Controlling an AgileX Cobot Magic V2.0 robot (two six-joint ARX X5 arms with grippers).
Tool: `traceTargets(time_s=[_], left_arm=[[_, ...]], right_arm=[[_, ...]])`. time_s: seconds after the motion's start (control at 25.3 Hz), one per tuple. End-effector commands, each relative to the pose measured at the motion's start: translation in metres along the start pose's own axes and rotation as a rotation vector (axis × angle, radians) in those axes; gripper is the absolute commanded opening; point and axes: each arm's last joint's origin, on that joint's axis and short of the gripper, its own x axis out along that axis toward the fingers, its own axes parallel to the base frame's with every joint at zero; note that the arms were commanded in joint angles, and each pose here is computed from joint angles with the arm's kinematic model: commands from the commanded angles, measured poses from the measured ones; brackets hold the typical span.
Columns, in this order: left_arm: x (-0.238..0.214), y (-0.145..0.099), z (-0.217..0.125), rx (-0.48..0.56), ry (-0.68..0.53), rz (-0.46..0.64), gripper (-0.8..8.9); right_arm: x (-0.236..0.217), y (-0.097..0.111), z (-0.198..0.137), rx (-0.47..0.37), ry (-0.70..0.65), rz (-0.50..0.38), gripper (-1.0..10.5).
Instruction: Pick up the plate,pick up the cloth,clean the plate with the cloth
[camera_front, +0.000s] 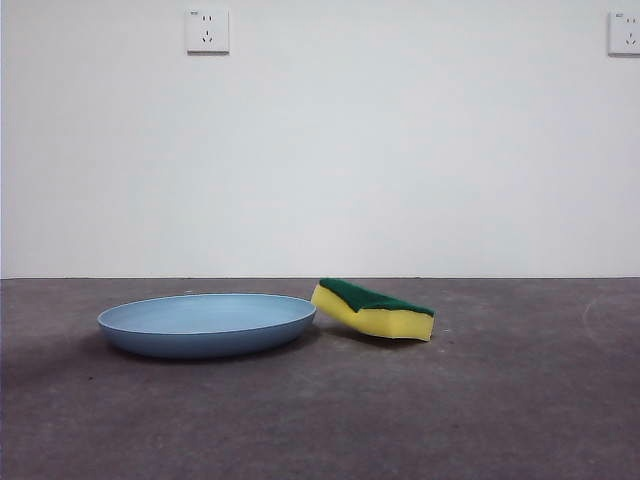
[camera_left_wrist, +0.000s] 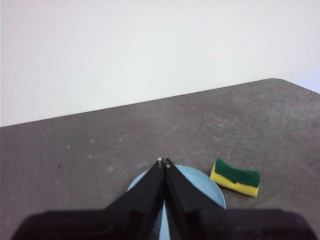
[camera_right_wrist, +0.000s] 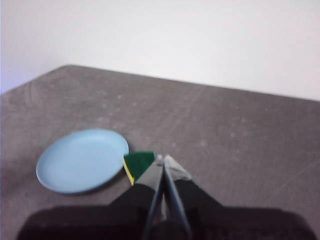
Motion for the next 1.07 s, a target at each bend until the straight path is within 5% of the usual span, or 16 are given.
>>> traceTargets(time_s=[0.04,0.24,0.87,1.07], left_arm=[[0.002,0.0,-0.009,-0.035,-0.003,0.0,-0.08],[0.002,-0.001,-0.013,-0.11,0.039,-0.048,-0.03],[0.001,-0.001,-0.024,-0.109,0.159,-0.04,-0.03],[0.001,-0.001,-0.024,-0.018,0.154,-0.04,-0.03]], right_arm=[[0.0,0.0,-0.001,-0.007,-0.01,-0.004,-0.1],[0.002,0.001,-0.002,0.01,0.002,0.003,0.0],[0.002,0.0,-0.002,0.017,0.005,-0.001,0.0],[0.002,0.0,-0.002,0.017,0.005,-0.001,0.0]])
